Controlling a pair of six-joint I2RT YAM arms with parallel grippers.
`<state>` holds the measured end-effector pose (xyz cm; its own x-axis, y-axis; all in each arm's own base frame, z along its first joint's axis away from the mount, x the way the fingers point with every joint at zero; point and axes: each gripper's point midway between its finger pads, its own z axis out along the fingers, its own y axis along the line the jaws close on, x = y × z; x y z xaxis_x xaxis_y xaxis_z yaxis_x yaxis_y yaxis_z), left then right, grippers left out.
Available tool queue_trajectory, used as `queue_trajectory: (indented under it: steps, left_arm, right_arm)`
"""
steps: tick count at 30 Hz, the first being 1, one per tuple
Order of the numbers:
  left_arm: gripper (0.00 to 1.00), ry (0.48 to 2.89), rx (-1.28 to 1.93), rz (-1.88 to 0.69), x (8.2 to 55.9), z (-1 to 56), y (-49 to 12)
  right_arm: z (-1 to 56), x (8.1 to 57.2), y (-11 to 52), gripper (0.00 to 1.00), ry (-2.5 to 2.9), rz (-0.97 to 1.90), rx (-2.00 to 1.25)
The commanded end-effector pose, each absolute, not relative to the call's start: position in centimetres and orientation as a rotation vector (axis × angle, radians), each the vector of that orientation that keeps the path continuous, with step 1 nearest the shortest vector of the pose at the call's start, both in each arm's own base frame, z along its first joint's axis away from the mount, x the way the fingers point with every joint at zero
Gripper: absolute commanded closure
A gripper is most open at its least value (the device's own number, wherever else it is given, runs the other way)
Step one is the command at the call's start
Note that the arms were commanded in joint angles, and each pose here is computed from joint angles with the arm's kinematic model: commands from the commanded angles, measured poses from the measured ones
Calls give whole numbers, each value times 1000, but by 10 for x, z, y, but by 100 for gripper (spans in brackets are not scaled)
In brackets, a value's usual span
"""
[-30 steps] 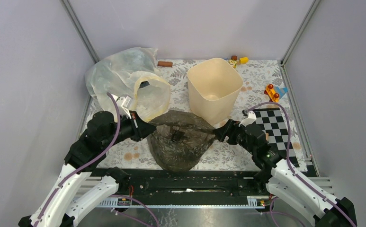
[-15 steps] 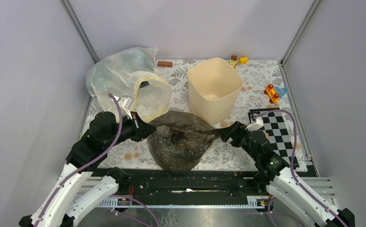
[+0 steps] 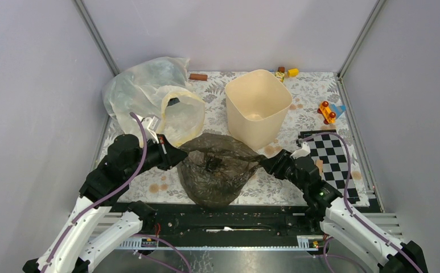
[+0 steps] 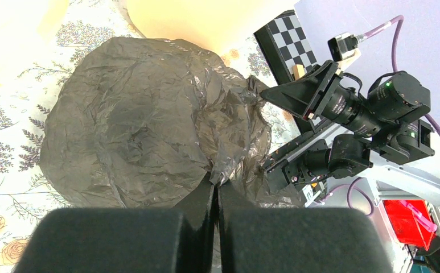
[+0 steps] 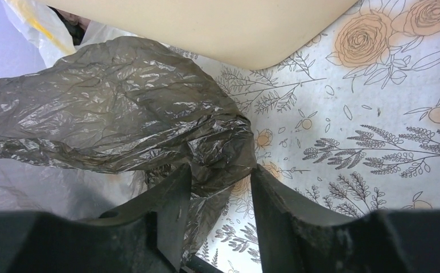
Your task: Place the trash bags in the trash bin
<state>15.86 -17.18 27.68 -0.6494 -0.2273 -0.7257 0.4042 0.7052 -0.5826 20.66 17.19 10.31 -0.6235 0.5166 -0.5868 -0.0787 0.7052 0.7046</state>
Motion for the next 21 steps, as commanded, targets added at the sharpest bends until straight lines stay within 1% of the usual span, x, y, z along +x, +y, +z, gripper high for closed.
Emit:
queue_trajectory:
  steps: [1,5,9,11,14,16,18,19,21]
  left_arm:
    - [100,2011,133,-959,162,289,-171]
    - [100,2004,134,-961,162,291,-171]
    - [100,2005,131,-956,161,292,-170]
    - [100,2007,132,-951,161,292,-169]
    - [100,2001,130,-951,161,294,-168]
    - [100,2003,131,-950,161,294,-169]
    - [100,2004,131,-952,161,294,-169]
    - [100,2007,129,-950,162,293,-169]
    - [100,2009,130,-947,162,292,-169]
  right_arm:
    - [112,210,183,53,2044,978,325]
    - [108,207,187,58,2069,997,312]
    - [106,209,186,59,2068,982,306]
    - [106,209,188,58,2065,990,306]
    - [108,210,196,52,2067,1031,279]
    - [110,210,203,51,2074,1064,254]
    - [111,210,210,57,2081,1095,236]
    - [110,210,212,63,2090,1102,233]
    - [110,210,213,81,2102,1102,231]
